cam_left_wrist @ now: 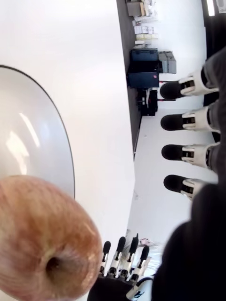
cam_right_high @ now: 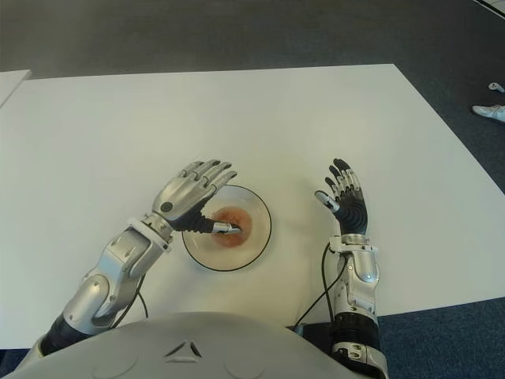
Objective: Put the apples into the plate.
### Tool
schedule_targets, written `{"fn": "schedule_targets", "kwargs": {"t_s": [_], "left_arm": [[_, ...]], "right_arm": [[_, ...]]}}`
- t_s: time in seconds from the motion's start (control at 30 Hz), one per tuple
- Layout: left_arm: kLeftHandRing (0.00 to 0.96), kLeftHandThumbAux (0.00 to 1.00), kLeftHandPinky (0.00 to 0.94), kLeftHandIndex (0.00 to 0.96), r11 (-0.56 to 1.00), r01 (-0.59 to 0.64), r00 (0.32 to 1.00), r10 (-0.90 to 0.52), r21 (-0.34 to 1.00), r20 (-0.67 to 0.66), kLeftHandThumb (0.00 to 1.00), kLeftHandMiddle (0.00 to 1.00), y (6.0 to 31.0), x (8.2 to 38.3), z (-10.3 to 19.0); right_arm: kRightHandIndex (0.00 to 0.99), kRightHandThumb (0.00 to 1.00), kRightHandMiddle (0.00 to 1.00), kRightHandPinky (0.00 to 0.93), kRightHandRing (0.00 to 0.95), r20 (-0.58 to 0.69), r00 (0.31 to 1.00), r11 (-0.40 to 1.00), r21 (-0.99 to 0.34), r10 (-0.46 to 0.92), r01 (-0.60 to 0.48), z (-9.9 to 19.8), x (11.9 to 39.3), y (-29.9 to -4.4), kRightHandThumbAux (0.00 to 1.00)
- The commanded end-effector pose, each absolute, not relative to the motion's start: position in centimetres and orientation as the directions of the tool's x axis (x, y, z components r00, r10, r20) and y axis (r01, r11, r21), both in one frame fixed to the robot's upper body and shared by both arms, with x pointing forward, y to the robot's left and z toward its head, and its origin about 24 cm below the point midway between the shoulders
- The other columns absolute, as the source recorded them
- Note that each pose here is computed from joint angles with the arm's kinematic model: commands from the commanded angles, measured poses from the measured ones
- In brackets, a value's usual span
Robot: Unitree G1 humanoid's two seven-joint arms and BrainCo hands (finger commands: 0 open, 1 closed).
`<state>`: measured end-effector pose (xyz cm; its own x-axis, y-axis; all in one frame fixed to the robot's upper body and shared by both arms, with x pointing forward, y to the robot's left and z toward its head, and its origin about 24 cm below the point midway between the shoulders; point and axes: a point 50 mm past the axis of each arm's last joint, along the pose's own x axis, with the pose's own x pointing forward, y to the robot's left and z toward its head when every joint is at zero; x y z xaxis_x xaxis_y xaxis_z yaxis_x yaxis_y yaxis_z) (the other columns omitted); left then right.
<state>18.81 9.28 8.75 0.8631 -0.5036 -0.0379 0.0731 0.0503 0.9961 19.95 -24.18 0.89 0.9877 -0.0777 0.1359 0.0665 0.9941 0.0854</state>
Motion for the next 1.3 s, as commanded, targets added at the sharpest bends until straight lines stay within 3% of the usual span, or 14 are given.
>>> {"fn": "schedule_targets", "kwargs": {"t_s": [0.03, 0.1, 0.17, 0.27, 0.47, 0.6, 0.9, 1.3], "left_arm": [[0.000, 0.180, 0.000, 0.000, 0.180, 0.058, 0.917, -0.398, 0.982, 0.019, 0.117, 0.000, 10.5, 18.7, 7.4], [0.000, 0.209, 0.000, 0.000, 0.244, 0.052, 0.937, -0.347, 0.968, 0.037, 0.108, 0.000, 10.9, 18.7, 6.6], [0.000, 0.233, 0.016, 0.000, 0.409, 0.026, 0.973, -0.219, 0.912, 0.071, 0.103, 0.000, 11.9, 18.5, 4.8], [0.083, 0.337, 0.137, 0.077, 0.611, -0.091, 0.991, -0.018, 0.787, 0.129, 0.114, 0.081, 12.6, 18.1, 3.7], [0.260, 0.483, 0.302, 0.219, 0.790, -0.302, 0.953, 0.252, 0.534, 0.166, 0.143, 0.250, 13.3, 17.2, 3.1], [0.302, 0.555, 0.324, 0.262, 0.822, -0.410, 0.905, 0.420, 0.395, 0.065, 0.137, 0.293, 13.9, 14.9, 1.9], [0.299, 0.615, 0.292, 0.251, 0.871, -0.434, 0.886, 0.459, 0.232, -0.064, 0.088, 0.296, 12.9, 14.6, 1.4], [0.264, 0.600, 0.268, 0.240, 0.904, -0.370, 0.921, 0.388, 0.212, -0.047, 0.020, 0.278, 13.2, 14.4, 2.2]], "right_arm": [[0.110, 0.100, 0.054, 0.017, 0.020, 0.120, 0.989, 0.993, 0.090, -0.082, 0.072, 0.7, 19.9, -24.1, 0.731], [0.110, 0.102, 0.052, 0.014, 0.017, 0.118, 0.990, 0.994, 0.088, -0.082, 0.072, 0.7, 19.9, -24.1, 0.729], [0.109, 0.104, 0.051, 0.013, 0.016, 0.116, 0.990, 0.994, 0.089, -0.079, 0.069, 0.7, 19.8, -24.1, 0.727], [0.105, 0.103, 0.048, 0.013, 0.013, 0.114, 0.991, 0.994, 0.089, -0.077, 0.067, 0.6, 19.7, -24.1, 0.723], [0.106, 0.103, 0.047, 0.022, 0.013, 0.116, 0.990, 0.994, 0.087, -0.081, 0.071, 0.7, 19.6, -24.3, 0.719], [0.108, 0.104, 0.050, 0.020, 0.016, 0.118, 0.990, 0.994, 0.085, -0.082, 0.072, 0.7, 19.6, -24.4, 0.715], [0.112, 0.104, 0.054, 0.023, 0.019, 0.107, 0.991, 0.994, 0.087, -0.075, 0.066, 0.7, 19.8, -24.3, 0.707], [0.125, 0.141, 0.055, 0.012, 0.016, 0.053, 0.997, 0.996, 0.071, -0.060, 0.056, 0.5, 19.6, -24.2, 0.697]]}}
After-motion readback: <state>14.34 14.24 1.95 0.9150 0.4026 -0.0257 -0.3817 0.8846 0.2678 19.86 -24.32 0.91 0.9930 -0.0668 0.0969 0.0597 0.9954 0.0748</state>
